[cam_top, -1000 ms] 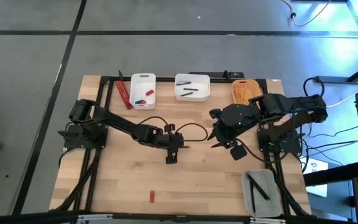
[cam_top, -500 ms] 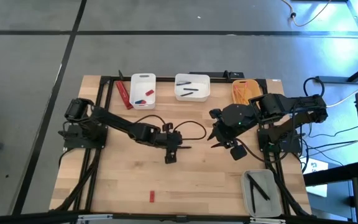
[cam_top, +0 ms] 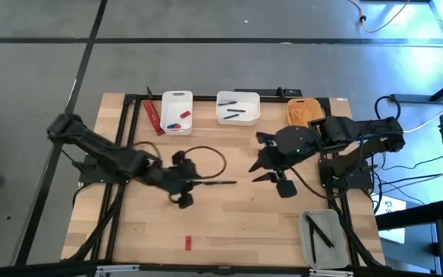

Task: Sort crayons/erasers/pens/pencils in bins
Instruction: Put the black pen into the gray bin

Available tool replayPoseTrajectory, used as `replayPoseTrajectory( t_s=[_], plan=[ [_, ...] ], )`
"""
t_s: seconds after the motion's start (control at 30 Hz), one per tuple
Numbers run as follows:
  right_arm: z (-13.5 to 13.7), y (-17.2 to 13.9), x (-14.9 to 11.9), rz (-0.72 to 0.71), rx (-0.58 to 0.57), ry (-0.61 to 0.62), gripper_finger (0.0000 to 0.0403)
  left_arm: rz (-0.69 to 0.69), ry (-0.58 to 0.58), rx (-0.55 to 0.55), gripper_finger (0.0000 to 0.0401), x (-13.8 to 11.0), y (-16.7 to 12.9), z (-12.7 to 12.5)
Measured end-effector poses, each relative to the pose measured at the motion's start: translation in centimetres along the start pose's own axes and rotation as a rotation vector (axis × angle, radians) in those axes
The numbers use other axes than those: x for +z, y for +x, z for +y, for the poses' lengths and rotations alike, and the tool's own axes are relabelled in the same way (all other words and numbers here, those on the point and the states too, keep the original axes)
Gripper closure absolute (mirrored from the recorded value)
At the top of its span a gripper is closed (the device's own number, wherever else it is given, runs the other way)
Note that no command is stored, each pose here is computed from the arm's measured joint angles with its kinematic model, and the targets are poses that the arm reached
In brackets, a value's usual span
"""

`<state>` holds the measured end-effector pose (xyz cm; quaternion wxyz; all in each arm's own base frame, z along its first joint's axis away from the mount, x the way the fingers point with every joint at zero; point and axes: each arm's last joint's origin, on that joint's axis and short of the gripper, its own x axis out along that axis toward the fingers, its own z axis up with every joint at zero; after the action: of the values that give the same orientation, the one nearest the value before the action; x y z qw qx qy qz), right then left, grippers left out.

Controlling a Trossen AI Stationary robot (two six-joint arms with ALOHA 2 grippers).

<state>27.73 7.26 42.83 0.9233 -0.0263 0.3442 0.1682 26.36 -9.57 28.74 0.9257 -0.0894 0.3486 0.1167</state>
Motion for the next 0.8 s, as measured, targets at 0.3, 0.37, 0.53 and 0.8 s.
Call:
replayPoseTrajectory(
  t_s=[0.3,0.37,0.53,0.8],
  plan=[
    [-1.5,1.9,0.9,-0.054,-0.057,0.022,0.0267,-0.164,-0.023,0.006,0.033,-1.5,-5.3,-2.1],
    [-2.3,3.1,0.8,-0.02,-0.07,0.038,0.0267,-0.187,-0.032,0.029,0.033,-1.9,-6.0,-2.2],
    [-4.3,6.9,0.2,0.083,-0.094,0.024,0.0267,-0.23,-0.071,0.039,0.033,-2.6,-7.2,-2.6],
    [-6.2,13.5,-1.4,0.239,-0.078,-0.099,0.0267,-0.232,-0.094,0.018,0.033,-3.2,-7.8,-3.2]
  ],
)
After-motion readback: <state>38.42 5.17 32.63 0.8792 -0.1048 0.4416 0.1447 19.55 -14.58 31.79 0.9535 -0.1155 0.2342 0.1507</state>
